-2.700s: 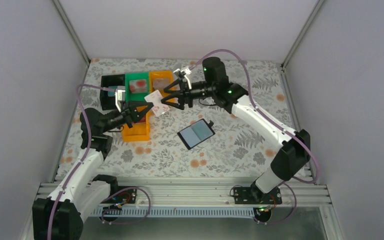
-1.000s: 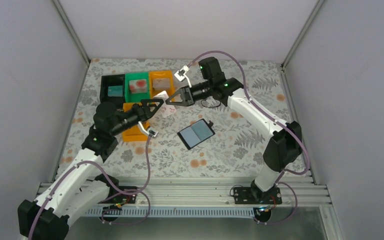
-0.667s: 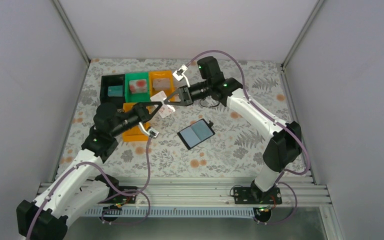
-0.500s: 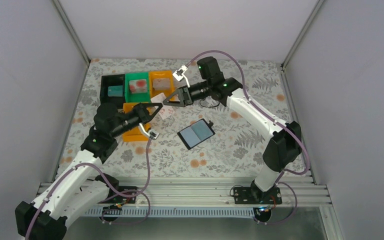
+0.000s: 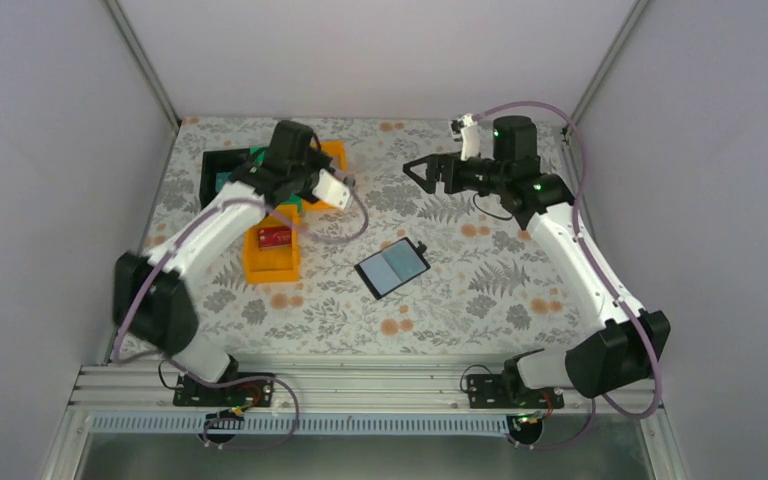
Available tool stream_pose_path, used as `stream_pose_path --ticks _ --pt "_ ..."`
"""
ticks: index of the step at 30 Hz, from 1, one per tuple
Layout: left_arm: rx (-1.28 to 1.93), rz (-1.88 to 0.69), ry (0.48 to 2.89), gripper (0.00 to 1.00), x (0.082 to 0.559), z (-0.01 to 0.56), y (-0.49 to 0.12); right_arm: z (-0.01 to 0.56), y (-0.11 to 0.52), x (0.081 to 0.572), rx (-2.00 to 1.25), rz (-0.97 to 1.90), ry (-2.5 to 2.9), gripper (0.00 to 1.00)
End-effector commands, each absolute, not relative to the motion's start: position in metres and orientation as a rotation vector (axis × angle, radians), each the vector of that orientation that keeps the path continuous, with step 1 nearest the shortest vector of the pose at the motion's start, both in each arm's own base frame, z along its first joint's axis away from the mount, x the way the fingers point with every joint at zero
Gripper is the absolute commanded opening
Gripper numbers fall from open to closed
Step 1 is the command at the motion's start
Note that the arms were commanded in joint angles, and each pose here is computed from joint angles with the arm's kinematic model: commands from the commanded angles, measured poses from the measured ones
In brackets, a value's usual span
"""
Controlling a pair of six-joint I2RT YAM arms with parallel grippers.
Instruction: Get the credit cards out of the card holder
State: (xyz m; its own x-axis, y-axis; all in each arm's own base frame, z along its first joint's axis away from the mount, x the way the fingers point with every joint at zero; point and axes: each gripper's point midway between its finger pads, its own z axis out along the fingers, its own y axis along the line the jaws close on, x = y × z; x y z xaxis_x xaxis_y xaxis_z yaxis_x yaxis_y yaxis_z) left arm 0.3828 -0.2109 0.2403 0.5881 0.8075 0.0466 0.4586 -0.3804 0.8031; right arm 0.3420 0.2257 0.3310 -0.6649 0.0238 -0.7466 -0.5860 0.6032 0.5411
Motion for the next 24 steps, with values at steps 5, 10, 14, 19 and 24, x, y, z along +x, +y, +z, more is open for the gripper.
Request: stream_pose_path --ticks 5,10,14,19,24 --pt "1.914 0.475 1.497 0.02 0.483 0.191 -0.196 0.294 0.185 0.359 -0.343 0.907 2.164 0.99" --pt "1.827 0.472 1.633 0.02 0.531 0.165 -0.174 0.293 0.168 0.37 -0.315 0.885 2.175 0.99" --pt "1.788 0.471 1.674 0.02 0.55 0.144 -0.173 0.287 0.157 0.378 -0.299 0.879 2.192 0.99" --pt "1.77 0.432 1.747 0.02 0.554 0.122 -0.177 0.274 0.148 0.385 -0.285 0.891 2.223 0.99" --pt "1.771 0.486 1.758 0.02 0.559 0.107 -0.172 0.269 0.144 0.389 -0.283 0.916 2.227 0.99"
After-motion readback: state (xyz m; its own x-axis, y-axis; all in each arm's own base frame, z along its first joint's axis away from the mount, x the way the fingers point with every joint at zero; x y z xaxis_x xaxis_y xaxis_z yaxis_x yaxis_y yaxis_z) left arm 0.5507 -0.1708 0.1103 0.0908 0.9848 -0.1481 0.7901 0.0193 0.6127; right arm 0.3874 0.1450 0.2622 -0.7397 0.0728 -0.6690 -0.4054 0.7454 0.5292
